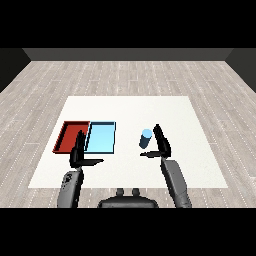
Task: Pick the blue can and put it in the blue box
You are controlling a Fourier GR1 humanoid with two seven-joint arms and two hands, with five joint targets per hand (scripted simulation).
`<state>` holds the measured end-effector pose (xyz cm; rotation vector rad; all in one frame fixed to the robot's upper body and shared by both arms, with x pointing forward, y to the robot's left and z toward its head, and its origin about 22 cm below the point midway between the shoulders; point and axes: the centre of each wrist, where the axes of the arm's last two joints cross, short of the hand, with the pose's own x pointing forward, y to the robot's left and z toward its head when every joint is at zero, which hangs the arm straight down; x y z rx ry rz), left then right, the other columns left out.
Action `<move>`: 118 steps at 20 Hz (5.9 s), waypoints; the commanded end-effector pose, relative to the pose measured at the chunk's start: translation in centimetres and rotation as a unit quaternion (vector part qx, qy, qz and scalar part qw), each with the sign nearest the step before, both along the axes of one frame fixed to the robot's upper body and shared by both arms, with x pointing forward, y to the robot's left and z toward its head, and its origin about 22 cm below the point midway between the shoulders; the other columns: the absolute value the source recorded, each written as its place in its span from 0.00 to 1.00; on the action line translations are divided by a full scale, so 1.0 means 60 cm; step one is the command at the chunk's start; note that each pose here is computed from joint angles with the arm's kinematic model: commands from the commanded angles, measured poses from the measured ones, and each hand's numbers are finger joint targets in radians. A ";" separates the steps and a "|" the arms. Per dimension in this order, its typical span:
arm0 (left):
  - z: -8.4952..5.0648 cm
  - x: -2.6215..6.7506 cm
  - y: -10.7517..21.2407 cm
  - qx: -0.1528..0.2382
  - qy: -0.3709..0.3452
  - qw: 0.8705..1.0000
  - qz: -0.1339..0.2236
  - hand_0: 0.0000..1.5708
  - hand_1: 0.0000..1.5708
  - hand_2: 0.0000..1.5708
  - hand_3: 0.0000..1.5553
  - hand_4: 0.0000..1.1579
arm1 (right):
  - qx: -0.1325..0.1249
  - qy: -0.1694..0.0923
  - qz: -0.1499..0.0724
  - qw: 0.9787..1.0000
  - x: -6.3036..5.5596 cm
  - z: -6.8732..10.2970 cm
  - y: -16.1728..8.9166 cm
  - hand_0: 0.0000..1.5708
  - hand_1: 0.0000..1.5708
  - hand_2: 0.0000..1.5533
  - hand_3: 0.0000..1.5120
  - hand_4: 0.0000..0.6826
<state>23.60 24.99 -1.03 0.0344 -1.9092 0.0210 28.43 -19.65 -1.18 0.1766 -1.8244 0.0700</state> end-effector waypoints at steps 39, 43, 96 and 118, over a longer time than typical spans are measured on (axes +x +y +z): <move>-0.007 -0.024 -0.015 0.026 -0.019 0.999 0.020 0.00 0.00 0.00 0.00 0.00 | 0.041 0.112 -0.044 0.992 0.104 -0.092 0.026 0.00 0.00 0.00 0.00 0.00; 0.006 -0.012 0.008 0.022 -0.017 0.999 0.029 0.00 0.00 0.00 0.00 0.00 | 0.043 0.121 -0.042 0.991 0.099 -0.090 0.010 0.00 0.00 0.00 0.00 0.00; 0.021 0.007 -0.056 0.001 -0.004 0.999 -0.053 0.00 0.00 0.00 0.00 0.00 | -0.030 0.008 -0.064 0.998 0.144 0.014 0.128 0.92 0.92 0.95 0.91 0.78; 0.017 0.035 -0.155 -0.029 0.014 0.992 -0.124 0.00 0.00 0.00 0.00 0.00 | -0.028 -0.021 -0.028 0.999 0.059 0.045 0.060 0.92 0.92 0.95 0.91 0.81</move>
